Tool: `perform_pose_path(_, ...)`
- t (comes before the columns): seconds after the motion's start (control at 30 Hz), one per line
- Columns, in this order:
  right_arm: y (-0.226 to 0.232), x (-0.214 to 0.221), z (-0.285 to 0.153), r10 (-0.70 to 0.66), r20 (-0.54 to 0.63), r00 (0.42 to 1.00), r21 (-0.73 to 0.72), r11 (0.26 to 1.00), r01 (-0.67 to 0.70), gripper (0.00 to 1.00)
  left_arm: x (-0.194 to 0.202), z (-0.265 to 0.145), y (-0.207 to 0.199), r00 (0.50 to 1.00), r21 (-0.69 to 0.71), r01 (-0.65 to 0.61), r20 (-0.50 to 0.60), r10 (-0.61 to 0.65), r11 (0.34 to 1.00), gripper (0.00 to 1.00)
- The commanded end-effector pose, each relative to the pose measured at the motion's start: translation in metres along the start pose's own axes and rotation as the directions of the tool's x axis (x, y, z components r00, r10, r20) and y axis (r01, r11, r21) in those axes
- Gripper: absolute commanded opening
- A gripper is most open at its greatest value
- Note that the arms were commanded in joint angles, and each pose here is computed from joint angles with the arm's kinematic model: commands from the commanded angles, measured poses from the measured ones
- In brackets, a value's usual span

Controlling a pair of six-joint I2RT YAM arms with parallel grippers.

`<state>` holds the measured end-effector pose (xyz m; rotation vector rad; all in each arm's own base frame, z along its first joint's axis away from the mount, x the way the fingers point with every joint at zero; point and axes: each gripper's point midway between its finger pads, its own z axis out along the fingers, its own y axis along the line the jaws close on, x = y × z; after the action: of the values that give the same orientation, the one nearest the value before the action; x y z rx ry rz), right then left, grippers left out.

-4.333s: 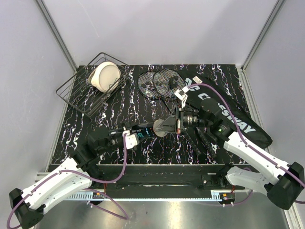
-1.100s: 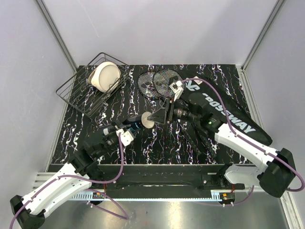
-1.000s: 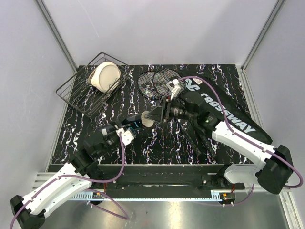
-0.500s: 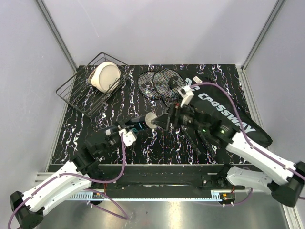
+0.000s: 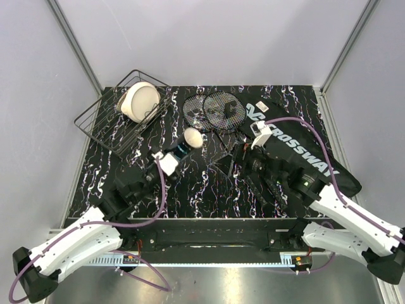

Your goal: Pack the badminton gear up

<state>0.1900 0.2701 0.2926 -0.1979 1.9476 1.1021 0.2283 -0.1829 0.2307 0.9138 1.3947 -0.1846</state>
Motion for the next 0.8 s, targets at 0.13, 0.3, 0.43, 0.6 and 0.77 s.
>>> perform_pose_path(0.13,-0.064,0.016,0.034,-0.059,-0.055,0.997,0.254,0.965,0.071,1.00,0.019,0.028,0.064,0.882,-0.355,0.271,-0.280,-0.379,0.895,0.00)
perform_pose_path(0.3,-0.093,0.030,0.045,-0.084,-0.137,0.987,0.364,0.922,0.129,1.00,0.068,0.051,0.052,0.760,-0.258,0.198,-0.570,-0.314,0.946,0.00)
perform_pose_path(0.43,-0.093,0.034,0.043,-0.093,-0.145,0.985,0.344,0.929,0.139,1.00,0.125,0.044,0.060,0.650,-0.254,0.048,-0.726,-0.224,0.966,0.00)
perform_pose_path(0.6,-0.087,0.043,0.038,-0.090,-0.167,0.982,0.292,0.947,0.136,1.00,0.159,0.033,0.065,0.640,-0.186,-0.043,-0.759,-0.116,0.982,0.01)
perform_pose_path(0.77,-0.081,0.042,0.026,-0.054,-0.164,0.985,0.288,0.952,0.100,1.00,0.180,0.031,0.061,0.598,-0.171,-0.014,-0.791,-0.129,0.985,0.24)
